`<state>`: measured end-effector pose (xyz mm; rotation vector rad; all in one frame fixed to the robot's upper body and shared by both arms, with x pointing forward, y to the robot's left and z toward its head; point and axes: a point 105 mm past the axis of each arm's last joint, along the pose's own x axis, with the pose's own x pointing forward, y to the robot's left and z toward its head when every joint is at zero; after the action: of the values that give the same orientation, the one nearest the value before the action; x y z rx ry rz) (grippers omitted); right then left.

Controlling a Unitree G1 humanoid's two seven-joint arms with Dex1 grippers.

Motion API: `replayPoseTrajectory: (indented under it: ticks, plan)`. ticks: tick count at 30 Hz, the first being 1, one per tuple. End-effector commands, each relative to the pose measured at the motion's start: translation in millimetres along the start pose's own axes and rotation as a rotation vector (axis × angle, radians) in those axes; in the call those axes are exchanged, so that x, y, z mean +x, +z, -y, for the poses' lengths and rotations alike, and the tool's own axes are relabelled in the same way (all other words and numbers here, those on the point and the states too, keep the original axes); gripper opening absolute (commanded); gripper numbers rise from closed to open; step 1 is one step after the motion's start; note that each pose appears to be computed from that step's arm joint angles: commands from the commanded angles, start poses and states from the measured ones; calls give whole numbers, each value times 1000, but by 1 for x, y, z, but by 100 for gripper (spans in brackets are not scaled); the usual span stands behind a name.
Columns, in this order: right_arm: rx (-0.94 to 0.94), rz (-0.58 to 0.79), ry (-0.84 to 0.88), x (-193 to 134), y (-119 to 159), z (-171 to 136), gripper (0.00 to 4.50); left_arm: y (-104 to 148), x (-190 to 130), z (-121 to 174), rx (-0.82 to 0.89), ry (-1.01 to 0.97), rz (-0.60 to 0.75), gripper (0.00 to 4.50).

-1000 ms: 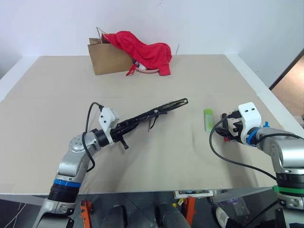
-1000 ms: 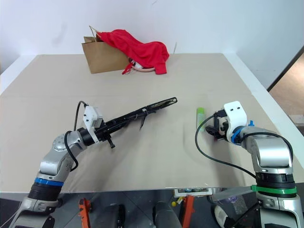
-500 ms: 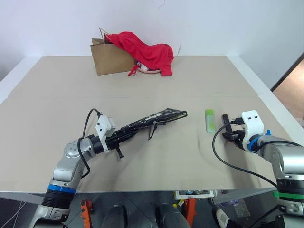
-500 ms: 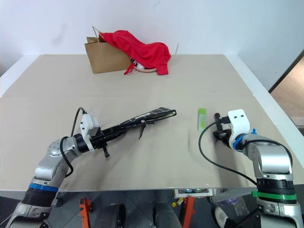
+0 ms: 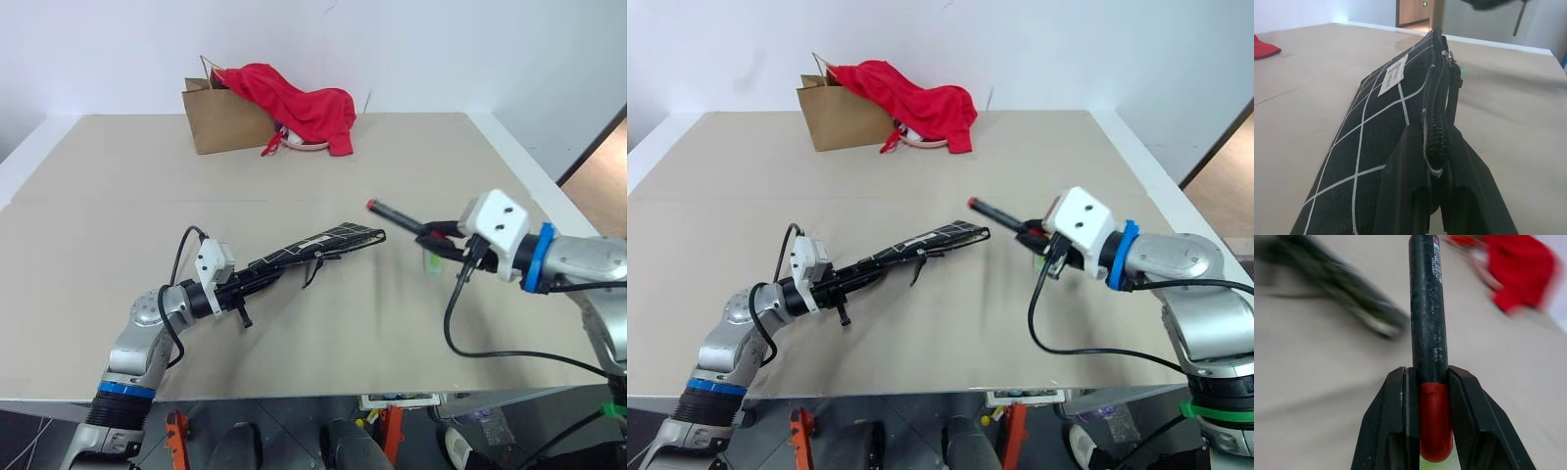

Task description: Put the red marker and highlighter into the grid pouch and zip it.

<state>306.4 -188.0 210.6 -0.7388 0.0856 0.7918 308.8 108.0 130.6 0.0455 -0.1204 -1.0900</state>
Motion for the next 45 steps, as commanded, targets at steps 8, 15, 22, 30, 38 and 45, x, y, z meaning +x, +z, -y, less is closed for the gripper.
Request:
replayPoseTrajectory:
  ticks: [8,15,22,30,38,45]
  plan:
    - [-248,-95,172,7,1,-13,74,10,1,1,17,-8,46,0]
    - [-253,-114,171,14,-7,-7,74,9,0,6,39,-44,28,0]
    - [-228,-96,190,5,-3,-4,74,5,-4,8,63,-58,6,0]
    - [-196,-82,251,-7,0,-12,74,6,-5,7,58,-52,11,0]
    - [-199,-135,237,-6,-13,-11,74,6,-5,7,60,-57,11,0]
    - [-168,-76,221,-6,-2,-6,74,5,-6,8,64,-63,2,0]
